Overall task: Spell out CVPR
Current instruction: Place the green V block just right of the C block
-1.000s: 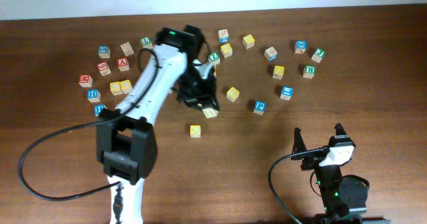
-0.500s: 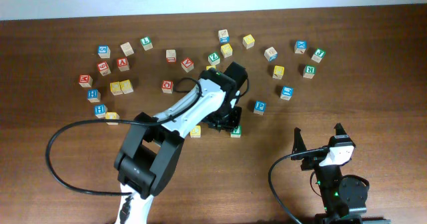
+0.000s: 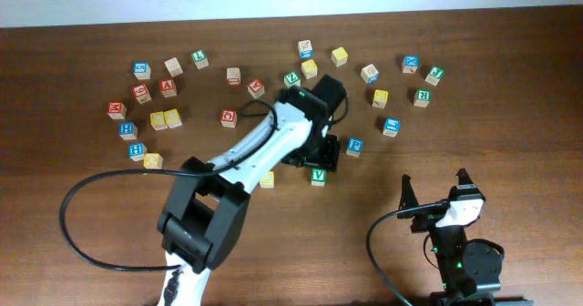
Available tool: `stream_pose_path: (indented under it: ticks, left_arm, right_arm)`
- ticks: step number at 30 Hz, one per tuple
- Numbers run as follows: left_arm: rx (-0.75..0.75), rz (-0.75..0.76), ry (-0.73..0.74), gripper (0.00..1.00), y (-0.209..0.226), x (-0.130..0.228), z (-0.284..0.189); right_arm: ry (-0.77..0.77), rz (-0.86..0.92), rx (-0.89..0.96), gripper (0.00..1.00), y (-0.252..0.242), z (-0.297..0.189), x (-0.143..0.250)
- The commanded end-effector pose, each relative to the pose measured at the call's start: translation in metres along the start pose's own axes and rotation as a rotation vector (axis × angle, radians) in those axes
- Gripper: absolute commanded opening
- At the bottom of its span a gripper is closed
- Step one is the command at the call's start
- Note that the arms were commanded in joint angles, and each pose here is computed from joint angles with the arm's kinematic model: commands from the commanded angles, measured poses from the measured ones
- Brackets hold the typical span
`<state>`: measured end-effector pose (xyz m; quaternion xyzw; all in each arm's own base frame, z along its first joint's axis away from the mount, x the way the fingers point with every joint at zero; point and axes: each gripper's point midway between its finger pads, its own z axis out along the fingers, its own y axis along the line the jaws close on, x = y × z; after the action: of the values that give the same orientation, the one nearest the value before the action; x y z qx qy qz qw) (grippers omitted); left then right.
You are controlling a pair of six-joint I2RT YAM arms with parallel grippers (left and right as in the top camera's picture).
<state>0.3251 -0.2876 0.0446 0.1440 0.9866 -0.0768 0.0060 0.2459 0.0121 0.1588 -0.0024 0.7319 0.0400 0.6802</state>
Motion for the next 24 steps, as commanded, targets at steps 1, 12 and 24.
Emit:
stream_pose_path:
  ticks: [1,12,24]
  left_arm:
    - [-0.082,0.056,-0.047,0.74,-0.004,0.007,0.012]
    - [-0.212,0.04,-0.11,0.34,0.0,0.017,0.035]
    - [-0.236,-0.041,-0.079,0.26,0.006,0.027,0.034]
  right_arm:
    - [0.004,0.0,0.009,0.98,-0.002,0.0,0.002]
    - [0.004,0.0,0.009,0.98,-0.002,0.0,0.002]
    - [0.004,0.0,0.009,0.98,-0.002,0.0,0.002]
